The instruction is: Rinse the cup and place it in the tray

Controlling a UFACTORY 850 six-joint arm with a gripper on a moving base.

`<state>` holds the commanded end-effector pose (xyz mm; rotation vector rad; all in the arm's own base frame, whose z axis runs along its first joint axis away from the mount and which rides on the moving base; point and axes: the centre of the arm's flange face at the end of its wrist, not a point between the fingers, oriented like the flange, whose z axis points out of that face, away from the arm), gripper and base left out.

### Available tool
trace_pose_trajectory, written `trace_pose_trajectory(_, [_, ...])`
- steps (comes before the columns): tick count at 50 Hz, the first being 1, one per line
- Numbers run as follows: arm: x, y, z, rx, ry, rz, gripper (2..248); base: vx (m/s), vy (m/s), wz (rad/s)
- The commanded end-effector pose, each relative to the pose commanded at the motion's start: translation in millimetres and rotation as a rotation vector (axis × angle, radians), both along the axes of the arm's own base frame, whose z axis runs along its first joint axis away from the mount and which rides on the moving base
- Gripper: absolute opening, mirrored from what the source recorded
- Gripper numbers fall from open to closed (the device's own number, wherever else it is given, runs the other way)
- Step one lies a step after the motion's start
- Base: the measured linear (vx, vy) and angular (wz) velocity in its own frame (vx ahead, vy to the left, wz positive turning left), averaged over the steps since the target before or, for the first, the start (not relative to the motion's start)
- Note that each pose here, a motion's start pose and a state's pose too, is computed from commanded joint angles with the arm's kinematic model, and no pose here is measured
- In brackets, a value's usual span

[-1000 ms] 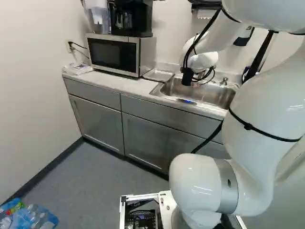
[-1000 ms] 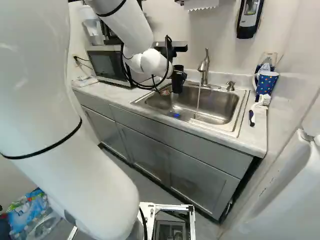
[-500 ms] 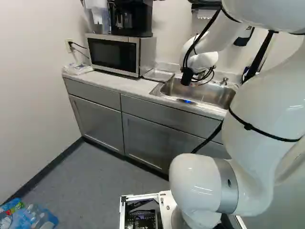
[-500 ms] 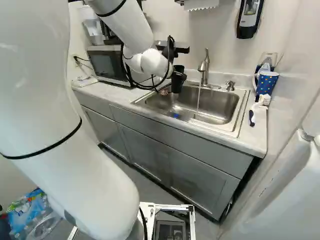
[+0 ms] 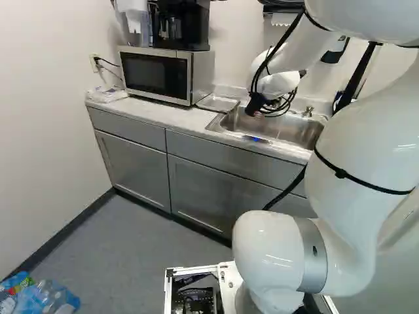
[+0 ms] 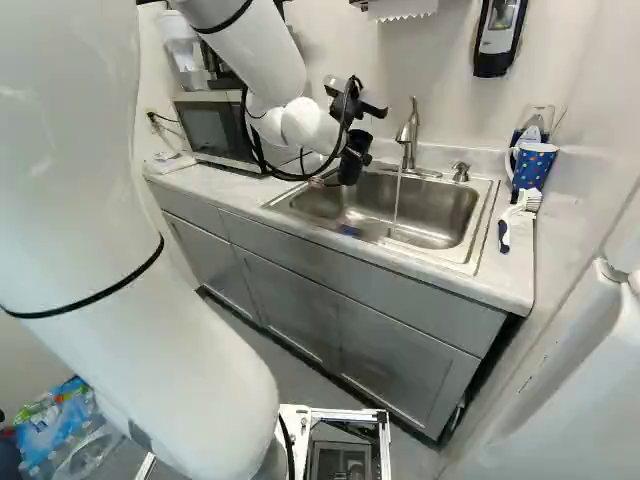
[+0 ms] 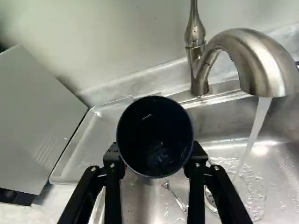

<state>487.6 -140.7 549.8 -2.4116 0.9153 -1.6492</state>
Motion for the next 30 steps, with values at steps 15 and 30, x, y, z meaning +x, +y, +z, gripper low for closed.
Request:
trace_pose_trajectory(15, [0.0, 0.0, 0.0, 0.136, -0.04, -0.065, 126, 0.0, 0.0, 0.0])
trace_pose_trajectory(30, [0.0, 0.0, 0.0, 0.274, -0.081, -0.131, 126, 0.0, 0.0, 0.0])
